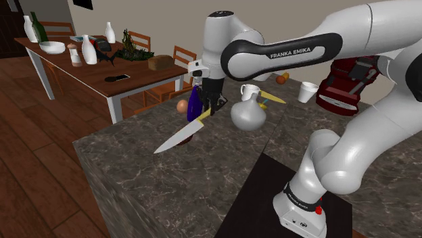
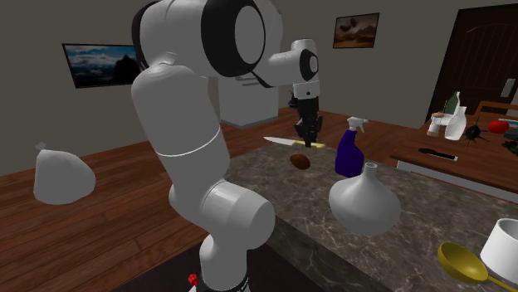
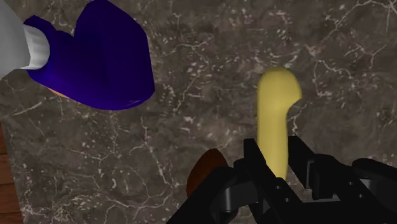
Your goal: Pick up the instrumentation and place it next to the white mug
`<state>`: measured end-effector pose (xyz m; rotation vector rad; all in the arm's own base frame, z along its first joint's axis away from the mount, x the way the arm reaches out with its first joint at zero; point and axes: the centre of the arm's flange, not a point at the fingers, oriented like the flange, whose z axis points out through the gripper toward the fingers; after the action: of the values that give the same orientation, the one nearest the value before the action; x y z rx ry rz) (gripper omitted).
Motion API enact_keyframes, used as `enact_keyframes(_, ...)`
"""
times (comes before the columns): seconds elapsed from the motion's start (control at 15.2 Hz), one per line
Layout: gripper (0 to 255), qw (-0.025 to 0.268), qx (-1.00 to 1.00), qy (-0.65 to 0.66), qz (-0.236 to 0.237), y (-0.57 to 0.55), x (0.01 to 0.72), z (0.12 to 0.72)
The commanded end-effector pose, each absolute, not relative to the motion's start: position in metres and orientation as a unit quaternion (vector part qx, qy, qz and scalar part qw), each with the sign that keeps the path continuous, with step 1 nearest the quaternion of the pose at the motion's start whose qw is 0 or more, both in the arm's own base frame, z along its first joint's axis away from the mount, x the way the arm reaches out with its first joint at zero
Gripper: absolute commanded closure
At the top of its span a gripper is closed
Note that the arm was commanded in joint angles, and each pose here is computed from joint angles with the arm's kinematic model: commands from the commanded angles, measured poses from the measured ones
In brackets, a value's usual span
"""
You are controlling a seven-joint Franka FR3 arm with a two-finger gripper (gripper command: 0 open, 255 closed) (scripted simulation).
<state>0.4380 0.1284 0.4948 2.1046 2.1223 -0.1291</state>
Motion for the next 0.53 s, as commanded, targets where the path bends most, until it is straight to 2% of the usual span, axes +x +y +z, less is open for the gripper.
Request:
enact_keyframes(0.0,255,0.075,0.702,0.707,-0.043,0.128,0.437,0.505)
enact_keyframes(0.26,255,0.075,0.702,0.707,-0.043,0.128,0.437,0.525)
enact_keyframes(0.46,255,0.075,0.702,0.707,-0.043,0.088,0.438,0.525)
